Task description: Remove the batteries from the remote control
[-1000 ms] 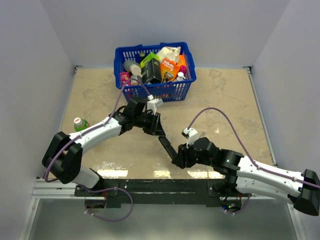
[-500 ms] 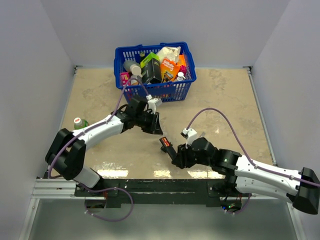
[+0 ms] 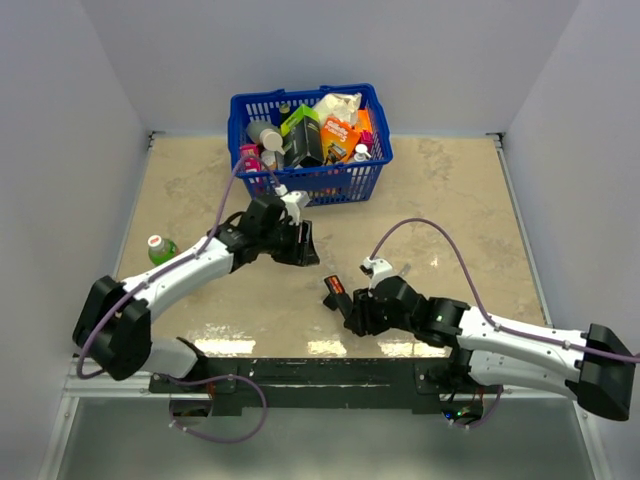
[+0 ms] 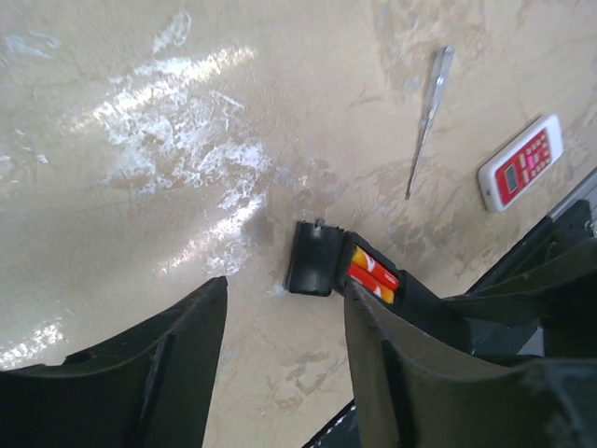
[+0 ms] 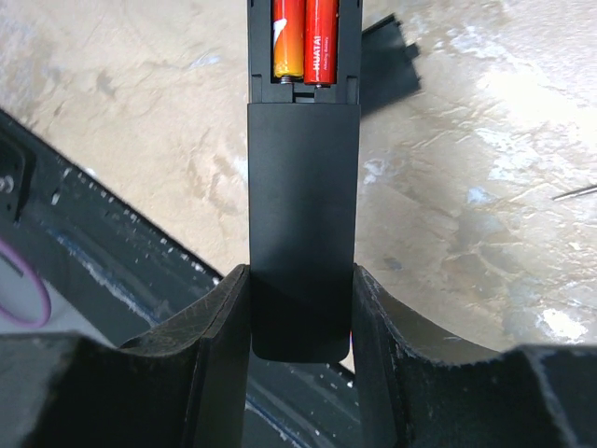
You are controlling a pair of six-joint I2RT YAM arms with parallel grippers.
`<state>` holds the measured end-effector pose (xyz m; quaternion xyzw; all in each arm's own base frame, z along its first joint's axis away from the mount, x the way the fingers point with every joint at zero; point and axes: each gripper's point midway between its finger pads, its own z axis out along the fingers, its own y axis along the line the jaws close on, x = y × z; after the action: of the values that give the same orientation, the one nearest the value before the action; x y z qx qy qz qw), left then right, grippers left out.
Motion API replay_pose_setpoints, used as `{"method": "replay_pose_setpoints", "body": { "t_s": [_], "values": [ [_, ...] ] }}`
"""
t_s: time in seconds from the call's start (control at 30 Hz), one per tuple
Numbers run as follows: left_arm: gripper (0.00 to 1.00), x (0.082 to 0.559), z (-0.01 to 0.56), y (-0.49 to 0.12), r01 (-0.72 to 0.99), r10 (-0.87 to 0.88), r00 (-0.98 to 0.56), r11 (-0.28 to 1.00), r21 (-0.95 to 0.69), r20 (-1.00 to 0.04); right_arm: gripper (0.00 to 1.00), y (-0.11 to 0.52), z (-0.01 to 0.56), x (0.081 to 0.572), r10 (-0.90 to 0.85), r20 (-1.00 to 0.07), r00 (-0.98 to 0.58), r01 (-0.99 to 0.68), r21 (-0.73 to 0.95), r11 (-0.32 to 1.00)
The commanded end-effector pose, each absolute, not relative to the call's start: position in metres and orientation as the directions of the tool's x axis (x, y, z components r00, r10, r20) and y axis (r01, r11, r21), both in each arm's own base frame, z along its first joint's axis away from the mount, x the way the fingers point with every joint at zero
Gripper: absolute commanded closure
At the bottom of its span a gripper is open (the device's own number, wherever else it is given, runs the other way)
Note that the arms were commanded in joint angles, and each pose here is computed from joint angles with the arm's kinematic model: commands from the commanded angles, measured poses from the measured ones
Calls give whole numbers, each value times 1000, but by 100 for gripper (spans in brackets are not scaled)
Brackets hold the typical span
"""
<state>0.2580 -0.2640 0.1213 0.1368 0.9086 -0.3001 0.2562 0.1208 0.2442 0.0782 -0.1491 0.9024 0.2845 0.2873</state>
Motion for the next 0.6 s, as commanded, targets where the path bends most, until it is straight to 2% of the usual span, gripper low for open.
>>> {"method": "replay_pose_setpoints", "body": {
  "t_s": [0.0, 0.17, 0.37, 0.5, 0.57],
  "values": [
    [38, 258, 158, -255, 359, -41, -790, 779, -515, -612, 100, 256, 96, 141, 22, -635, -772, -362, 468, 807],
    [30, 234, 169, -251, 379, -101, -775, 715, -587, -624, 100, 277, 106, 149, 121, -594, -795, -292, 550, 782],
    [21, 229, 164, -213, 273, -146, -759, 814, -513, -634, 100, 306, 115, 161, 243, -531, -812, -192, 635, 748],
    [4, 232, 155, -191, 206, -152, -769, 861, -465, -621, 100, 327, 113, 161, 250, -528, -811, -160, 613, 774],
    [2, 235, 153, -180, 175, -171, -770, 870, -460, -615, 100, 337, 114, 163, 288, -506, -813, -116, 626, 771]
  ]
}}
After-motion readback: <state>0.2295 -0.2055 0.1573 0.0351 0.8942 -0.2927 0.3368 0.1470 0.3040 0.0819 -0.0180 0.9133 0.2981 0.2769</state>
